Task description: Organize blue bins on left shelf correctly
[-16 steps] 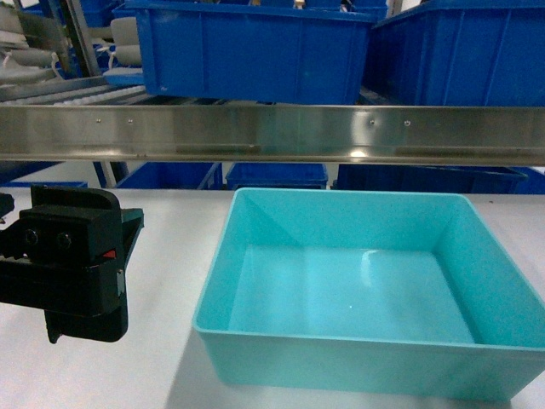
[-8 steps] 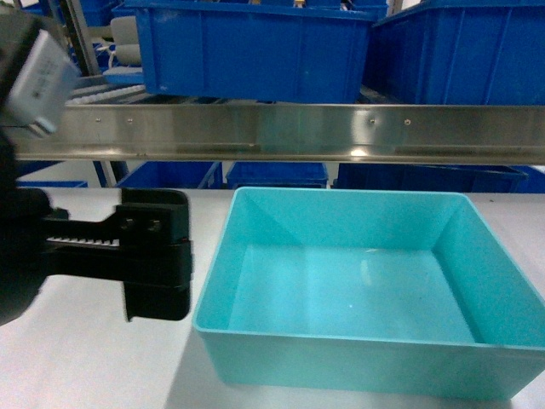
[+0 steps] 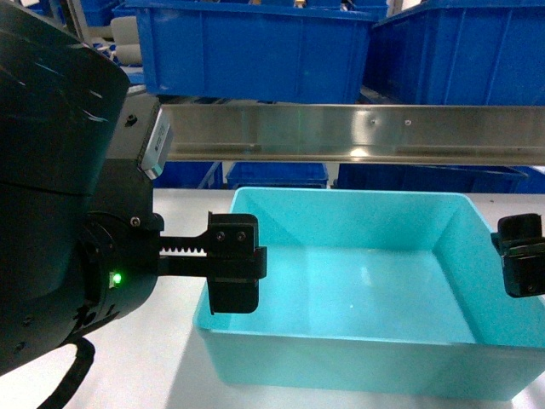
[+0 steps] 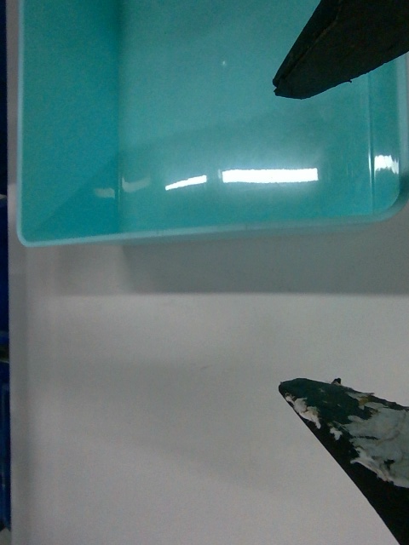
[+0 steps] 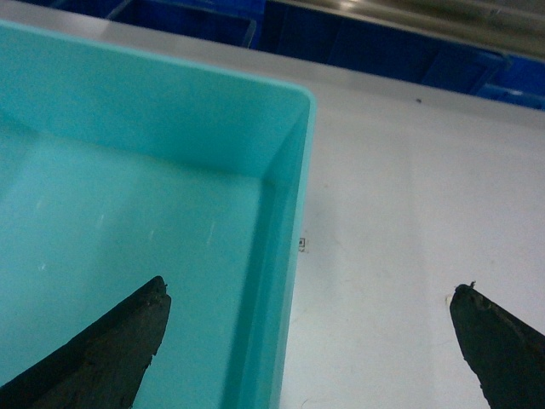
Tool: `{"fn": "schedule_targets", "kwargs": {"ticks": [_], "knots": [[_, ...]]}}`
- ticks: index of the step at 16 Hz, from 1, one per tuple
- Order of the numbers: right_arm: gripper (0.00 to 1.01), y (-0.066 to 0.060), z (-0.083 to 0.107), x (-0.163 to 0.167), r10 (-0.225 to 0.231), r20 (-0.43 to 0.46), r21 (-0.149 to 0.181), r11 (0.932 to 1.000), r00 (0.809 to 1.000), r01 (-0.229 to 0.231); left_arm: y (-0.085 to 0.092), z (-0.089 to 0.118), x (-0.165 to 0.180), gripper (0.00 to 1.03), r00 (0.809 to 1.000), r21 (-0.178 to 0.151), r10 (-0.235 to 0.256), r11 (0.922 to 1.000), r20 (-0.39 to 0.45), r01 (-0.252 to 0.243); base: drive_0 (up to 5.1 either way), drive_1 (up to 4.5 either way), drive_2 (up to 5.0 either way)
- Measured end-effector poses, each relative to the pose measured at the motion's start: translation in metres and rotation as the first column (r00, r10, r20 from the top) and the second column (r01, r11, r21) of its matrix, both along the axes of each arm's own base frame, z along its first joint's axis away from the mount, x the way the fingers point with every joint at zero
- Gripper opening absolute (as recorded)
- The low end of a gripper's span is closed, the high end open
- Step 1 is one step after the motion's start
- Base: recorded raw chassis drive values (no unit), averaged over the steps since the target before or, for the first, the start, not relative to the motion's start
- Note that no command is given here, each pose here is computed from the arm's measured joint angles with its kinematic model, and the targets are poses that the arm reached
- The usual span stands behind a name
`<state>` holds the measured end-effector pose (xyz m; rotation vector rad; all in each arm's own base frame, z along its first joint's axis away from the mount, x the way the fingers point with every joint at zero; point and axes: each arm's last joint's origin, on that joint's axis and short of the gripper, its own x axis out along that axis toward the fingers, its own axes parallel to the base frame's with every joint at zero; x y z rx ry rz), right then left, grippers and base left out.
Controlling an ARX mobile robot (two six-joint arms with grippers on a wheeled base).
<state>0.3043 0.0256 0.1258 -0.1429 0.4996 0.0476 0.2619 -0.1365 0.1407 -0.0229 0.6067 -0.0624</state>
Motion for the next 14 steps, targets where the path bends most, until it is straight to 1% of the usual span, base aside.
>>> {"fn": "schedule_targets", "kwargs": {"ticks": [1,5,6,9,10,11,12,13,14], "knots": [[0.98,0.0,-0.001,0.001,0.001,-0.003,0.001,1.0,1.0,-0.001,0.0,-0.002,0.001,0.98,1.0,0.007,0.007,1.0,-0.006,-0.007,0.0,0.0,0.0],[0.98,-0.001,-0.008,0.007,-0.006,-0.027,0.011,0.9999,1.0,0.006,0.001,-0.007,0.006,0.98,1.0,0.007,0.017,0.9998,-0.016,-0.016,0.0,0.0,0.0],[0.98,-0.002,-0.011,0.011,-0.013,-0.035,0.019,0.9997,0.999,0.013,0.001,-0.009,0.01,0.98,0.999,0.007,0.021,0.9998,-0.03,-0.02,0.0,0.0,0.0],[0.98,-0.004,-0.018,0.02,-0.012,-0.072,0.06,0.9981,0.997,0.016,-0.005,-0.007,0.022,0.98,1.0,-0.004,0.014,0.9999,-0.023,-0.014,0.0,0.0,0.0],[0.98,-0.004,-0.02,0.021,-0.015,-0.082,0.061,0.9979,0.997,0.02,-0.006,-0.008,0.024,0.98,1.0,-0.003,0.014,0.9999,-0.025,-0.014,0.0,0.0,0.0],[0.98,-0.01,-0.028,0.026,-0.044,-0.119,0.07,0.9962,0.992,0.052,-0.011,-0.012,0.029,0.98,0.999,0.006,0.011,0.9999,-0.039,-0.011,0.0,0.0,0.0],[0.98,-0.014,-0.035,0.026,-0.061,-0.149,0.083,0.9938,0.987,0.074,-0.014,-0.016,0.032,0.98,0.999,0.02,0.017,0.9997,-0.048,-0.016,0.0,0.0,0.0],[0.98,-0.013,-0.038,0.026,-0.053,-0.165,0.095,0.9931,0.985,0.07,-0.012,-0.023,0.034,0.98,0.998,0.03,0.025,0.9993,-0.063,-0.024,0.0,0.0,0.0],[0.98,-0.013,-0.039,0.026,-0.048,-0.179,0.115,0.9909,0.983,0.069,-0.011,-0.024,0.036,0.98,0.997,0.03,0.032,0.9991,-0.063,-0.03,0.0,0.0,0.0]]}}
